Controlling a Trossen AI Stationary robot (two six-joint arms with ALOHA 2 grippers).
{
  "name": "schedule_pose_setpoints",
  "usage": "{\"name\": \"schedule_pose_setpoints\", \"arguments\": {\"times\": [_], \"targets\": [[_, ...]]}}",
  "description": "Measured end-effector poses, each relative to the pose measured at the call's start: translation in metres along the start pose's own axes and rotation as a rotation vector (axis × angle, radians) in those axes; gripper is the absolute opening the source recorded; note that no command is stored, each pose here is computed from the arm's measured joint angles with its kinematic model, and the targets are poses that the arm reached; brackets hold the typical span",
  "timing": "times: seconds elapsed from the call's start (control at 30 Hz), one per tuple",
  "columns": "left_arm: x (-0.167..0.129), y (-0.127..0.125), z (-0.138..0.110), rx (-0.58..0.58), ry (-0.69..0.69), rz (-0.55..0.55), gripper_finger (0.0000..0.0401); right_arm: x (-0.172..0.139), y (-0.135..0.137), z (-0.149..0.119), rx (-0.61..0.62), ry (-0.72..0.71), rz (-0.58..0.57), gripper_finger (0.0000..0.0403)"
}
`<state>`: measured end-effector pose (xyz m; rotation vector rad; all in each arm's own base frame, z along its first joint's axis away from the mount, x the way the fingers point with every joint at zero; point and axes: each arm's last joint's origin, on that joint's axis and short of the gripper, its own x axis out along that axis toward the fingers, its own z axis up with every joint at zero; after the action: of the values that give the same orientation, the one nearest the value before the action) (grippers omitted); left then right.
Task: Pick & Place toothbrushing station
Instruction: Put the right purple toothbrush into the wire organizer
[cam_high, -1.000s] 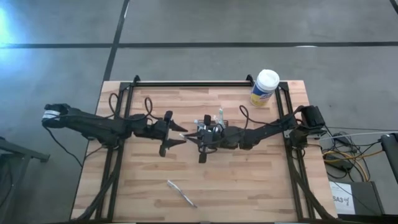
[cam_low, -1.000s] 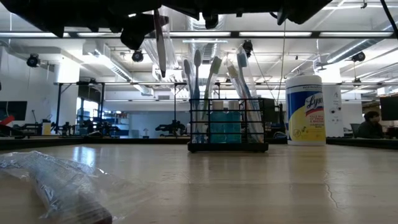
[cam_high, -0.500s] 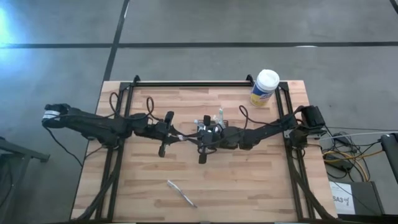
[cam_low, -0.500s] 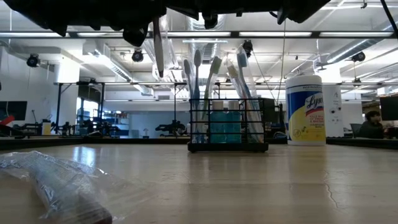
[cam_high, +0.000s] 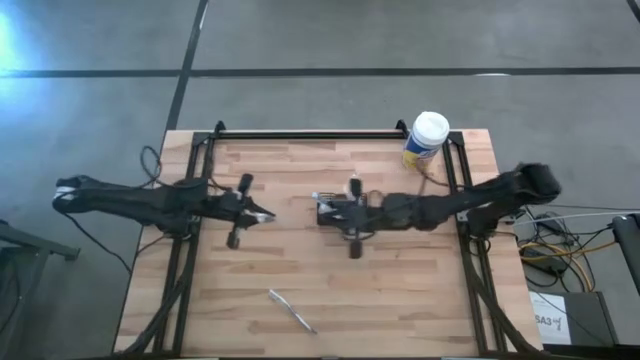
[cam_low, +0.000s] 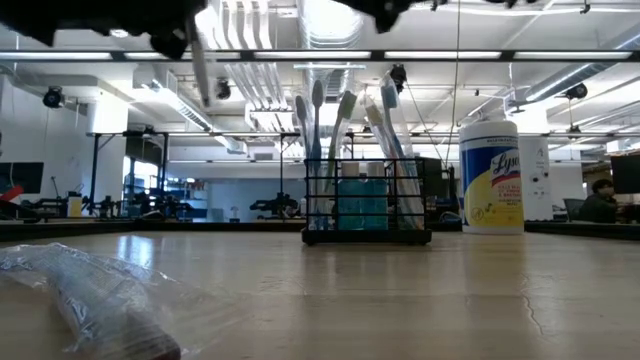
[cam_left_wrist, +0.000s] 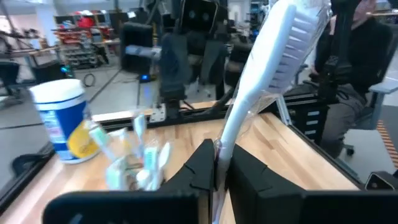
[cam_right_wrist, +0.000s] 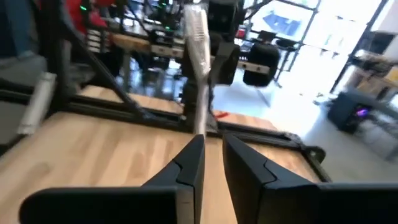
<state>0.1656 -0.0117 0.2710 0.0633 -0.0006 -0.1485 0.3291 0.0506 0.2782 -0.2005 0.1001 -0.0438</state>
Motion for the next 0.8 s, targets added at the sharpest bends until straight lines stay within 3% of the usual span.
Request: {"name": "schedule_pose_setpoints", "arguments": {"times": [0.17,0.4,0.53,0.8], "targets": [[-0.035,-0.003,-0.016,-0.013,-0.055,0.038,0.0026,-0.058,-0.011,-0.006,0.084,-0.017,0.025,0.0037],[-0.061,-0.007,-0.046,-0.026,-0.148,0.052,0.0026,-0.135,-0.022,-0.038,0.207,-0.192,0.013,0.0017],[-0.067,-0.009,-0.059,-0.01,-0.16,0.034,0.0026,-0.158,-0.024,-0.061,0.244,-0.27,-0.019,0.0009],[-0.075,-0.009,-0.063,0.0,-0.166,0.061,0.0026,-0.181,-0.024,-0.102,0.287,-0.309,-0.064,0.0008]]}}
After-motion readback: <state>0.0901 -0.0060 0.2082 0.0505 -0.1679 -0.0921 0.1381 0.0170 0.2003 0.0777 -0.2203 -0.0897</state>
